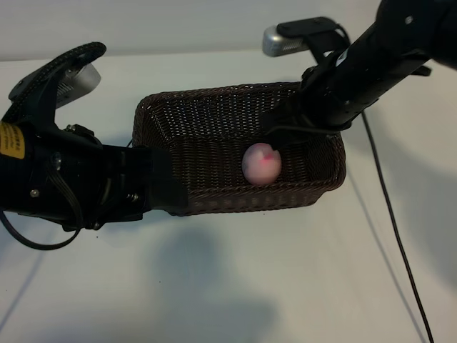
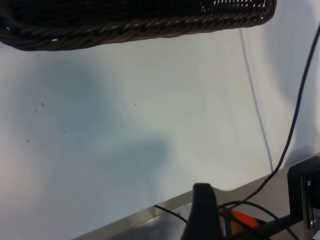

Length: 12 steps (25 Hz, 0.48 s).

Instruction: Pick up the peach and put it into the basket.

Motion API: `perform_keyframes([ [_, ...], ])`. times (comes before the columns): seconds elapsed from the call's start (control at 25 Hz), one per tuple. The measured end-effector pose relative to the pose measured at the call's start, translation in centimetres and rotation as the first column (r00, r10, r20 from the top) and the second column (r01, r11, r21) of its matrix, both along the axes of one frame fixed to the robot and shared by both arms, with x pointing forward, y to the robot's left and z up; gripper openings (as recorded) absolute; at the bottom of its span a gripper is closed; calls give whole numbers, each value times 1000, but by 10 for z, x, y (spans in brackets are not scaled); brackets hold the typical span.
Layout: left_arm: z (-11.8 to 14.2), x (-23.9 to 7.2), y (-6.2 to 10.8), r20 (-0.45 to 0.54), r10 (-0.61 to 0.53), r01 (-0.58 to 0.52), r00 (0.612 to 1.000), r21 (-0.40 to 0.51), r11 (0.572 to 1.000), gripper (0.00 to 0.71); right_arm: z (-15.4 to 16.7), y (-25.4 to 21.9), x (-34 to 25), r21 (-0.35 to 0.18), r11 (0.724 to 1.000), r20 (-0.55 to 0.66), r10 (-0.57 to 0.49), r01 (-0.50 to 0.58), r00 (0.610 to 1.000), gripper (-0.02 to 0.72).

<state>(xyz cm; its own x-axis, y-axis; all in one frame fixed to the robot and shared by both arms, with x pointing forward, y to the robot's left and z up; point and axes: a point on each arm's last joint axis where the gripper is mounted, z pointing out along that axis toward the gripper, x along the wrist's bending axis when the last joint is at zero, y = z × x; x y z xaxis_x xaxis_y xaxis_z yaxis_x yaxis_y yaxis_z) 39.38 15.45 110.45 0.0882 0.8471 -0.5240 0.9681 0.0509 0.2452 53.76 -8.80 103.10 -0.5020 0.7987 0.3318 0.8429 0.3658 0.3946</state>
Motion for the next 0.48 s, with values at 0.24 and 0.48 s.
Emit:
perform_keyframes([
  [0.24,0,0,0,0,0,0,1000,0,1000,532,30,-12,-18,-6,1000,2,-12,12,1000,466],
  [0.48,0,0,0,0,0,0,1000,0,1000,532,59,-24,-38,7,1000,10,-15,14,1000,467],
])
